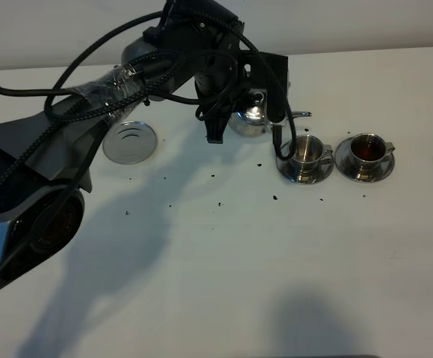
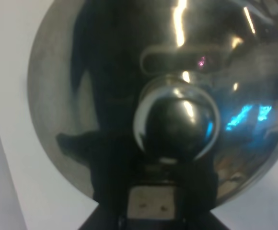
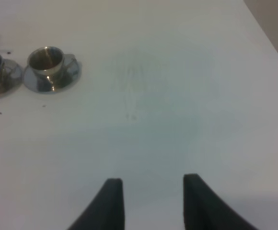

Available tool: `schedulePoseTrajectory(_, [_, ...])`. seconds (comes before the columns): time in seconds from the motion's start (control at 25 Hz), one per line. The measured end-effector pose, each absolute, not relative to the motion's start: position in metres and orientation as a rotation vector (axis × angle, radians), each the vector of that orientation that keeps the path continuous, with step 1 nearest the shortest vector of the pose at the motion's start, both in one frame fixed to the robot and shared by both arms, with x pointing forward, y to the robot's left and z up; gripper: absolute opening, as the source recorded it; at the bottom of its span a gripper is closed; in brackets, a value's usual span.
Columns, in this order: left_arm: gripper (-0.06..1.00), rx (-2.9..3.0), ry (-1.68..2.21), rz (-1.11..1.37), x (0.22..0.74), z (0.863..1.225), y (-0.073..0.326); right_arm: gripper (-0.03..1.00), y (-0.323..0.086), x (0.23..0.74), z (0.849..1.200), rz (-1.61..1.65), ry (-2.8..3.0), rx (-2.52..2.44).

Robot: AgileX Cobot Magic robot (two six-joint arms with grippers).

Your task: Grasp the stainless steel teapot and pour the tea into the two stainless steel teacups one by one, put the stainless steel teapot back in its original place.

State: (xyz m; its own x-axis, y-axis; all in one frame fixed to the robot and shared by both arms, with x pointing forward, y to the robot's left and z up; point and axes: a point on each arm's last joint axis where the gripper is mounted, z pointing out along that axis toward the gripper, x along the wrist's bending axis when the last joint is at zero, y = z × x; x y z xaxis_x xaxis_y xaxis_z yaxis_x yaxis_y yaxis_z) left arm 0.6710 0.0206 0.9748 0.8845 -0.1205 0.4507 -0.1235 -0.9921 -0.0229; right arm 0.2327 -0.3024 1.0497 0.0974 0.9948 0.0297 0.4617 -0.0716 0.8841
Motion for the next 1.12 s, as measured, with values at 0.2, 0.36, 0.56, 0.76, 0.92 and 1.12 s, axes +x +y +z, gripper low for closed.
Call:
schedulePoseTrajectory(0.2, [0.23,3.061,-0.337,0.796,0.674,0.976,0.022,0.29,-0.302,0.233,1.05,0.913,1.458,1.637])
schedulePoseTrajectory(0.36, [0.23,3.064,-0.429,0.849,0.677,0.977,0.023,0.29,-0.302,0.233,1.05,0.913,1.458,1.637])
schedulePoseTrajectory(0.56, [0.23,3.042,-0.643,0.891,0.679,0.978,0.022,0.29,-0.302,0.233,1.05,0.913,1.458,1.637])
schedulePoseTrajectory(0.76, [0.23,2.967,-0.676,0.963,0.679,0.981,0.012,0.29,-0.302,0.233,1.05,0.913,1.458,1.637])
schedulePoseTrajectory(0.92, [0.23,2.921,-0.702,1.002,0.677,0.982,0.004,0.29,-0.302,0.233,1.05,0.913,1.458,1.637])
schedulePoseTrajectory(1.12, [0.23,2.869,-0.778,1.064,0.679,0.985,-0.001,0.29,-0.302,0.233,1.05,0.913,1.458,1.637])
